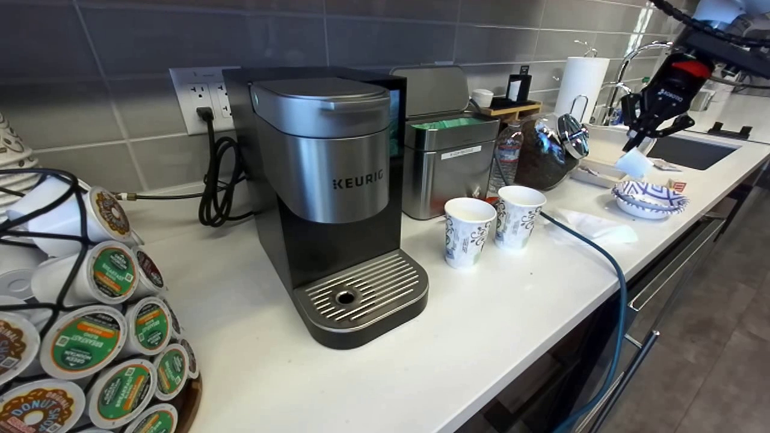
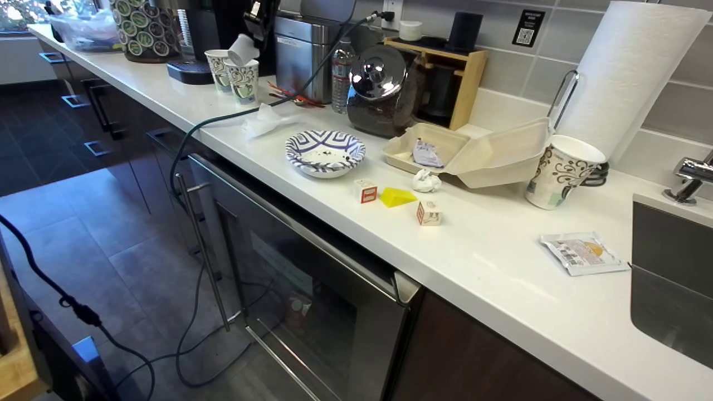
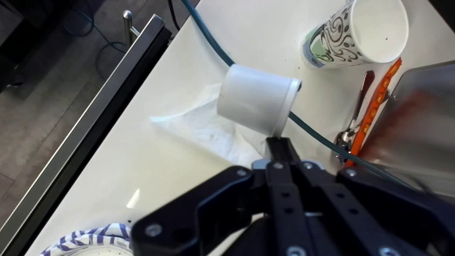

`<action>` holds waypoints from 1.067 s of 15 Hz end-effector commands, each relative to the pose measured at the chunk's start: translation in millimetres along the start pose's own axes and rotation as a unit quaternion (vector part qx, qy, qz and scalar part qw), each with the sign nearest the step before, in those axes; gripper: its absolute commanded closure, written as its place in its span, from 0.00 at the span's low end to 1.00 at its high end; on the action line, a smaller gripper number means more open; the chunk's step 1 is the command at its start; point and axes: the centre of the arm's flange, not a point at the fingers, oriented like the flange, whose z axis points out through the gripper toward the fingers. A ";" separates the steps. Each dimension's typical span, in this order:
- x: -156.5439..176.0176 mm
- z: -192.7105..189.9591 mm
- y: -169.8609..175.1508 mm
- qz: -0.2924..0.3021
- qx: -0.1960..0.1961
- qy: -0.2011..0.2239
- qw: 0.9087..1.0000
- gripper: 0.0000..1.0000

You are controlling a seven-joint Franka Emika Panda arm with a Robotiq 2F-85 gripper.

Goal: Remove the coffee pod from the top of the coffeemaker.

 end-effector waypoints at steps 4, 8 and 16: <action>32.9 51.7 1.8 -0.007 0.179 0.033 0.983 1.00; 57.4 103.0 7.9 -0.045 0.247 0.079 0.965 1.00; 69.6 145.5 14.9 -0.104 0.332 0.128 0.929 1.00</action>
